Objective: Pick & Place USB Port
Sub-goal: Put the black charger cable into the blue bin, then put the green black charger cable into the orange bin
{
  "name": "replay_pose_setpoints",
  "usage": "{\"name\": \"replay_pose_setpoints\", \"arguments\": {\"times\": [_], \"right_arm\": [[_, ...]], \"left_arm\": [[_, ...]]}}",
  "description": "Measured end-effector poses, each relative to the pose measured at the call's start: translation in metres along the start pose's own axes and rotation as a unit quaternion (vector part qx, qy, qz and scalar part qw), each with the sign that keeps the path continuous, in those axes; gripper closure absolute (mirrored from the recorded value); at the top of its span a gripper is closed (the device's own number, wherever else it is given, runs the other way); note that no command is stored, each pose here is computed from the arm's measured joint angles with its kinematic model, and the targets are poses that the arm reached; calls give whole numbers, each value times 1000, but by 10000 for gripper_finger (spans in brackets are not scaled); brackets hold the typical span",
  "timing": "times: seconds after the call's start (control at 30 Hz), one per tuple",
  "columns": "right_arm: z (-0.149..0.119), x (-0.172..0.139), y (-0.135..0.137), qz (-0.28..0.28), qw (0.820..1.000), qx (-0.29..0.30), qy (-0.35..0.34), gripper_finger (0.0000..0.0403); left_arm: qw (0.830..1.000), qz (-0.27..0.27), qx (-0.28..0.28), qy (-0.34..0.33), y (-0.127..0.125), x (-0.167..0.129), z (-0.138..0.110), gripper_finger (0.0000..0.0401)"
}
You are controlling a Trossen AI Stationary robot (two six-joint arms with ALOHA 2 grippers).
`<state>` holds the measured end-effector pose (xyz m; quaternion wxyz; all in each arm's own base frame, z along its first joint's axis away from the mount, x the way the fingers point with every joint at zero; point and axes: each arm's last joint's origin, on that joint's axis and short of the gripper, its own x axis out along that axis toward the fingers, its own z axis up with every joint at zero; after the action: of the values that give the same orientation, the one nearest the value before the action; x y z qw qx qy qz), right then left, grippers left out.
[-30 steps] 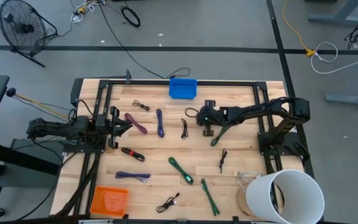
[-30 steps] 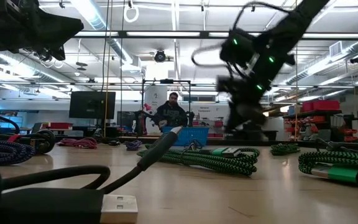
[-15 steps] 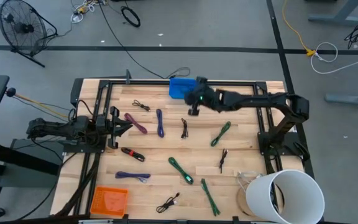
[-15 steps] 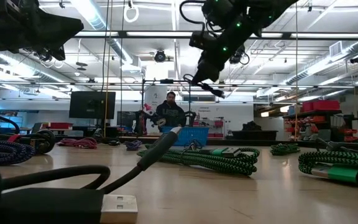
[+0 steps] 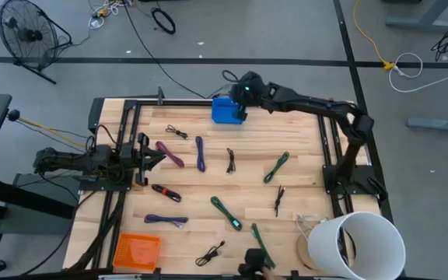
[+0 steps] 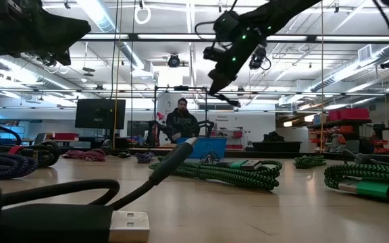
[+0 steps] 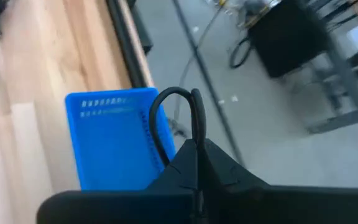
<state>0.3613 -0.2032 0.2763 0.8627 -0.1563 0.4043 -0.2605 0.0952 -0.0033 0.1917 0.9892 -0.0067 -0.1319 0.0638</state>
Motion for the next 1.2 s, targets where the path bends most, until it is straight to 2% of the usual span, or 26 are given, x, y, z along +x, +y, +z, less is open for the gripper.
{"name": "replay_pose_setpoints", "arguments": {"times": [0.17,0.27,0.37,0.9,1.0,1.2], "right_arm": [[5,27,5,17,1000,0,9,403],[1,41,13,43,999,-6,17,403],[-2,51,17,46,999,-5,20,403],[-2,58,18,62,998,8,4,401],[-3,58,17,51,999,7,8,386],[-3,58,16,31,999,3,17,332]], "left_arm": [[1000,-4,-1,1,0,0,0,348],[1000,-4,1,1,0,0,0,348],[1000,-3,1,0,0,0,0,348],[1000,-2,2,0,0,0,0,348],[1000,-2,3,1,0,0,0,348],[1000,-2,3,0,0,0,0,348]]}}
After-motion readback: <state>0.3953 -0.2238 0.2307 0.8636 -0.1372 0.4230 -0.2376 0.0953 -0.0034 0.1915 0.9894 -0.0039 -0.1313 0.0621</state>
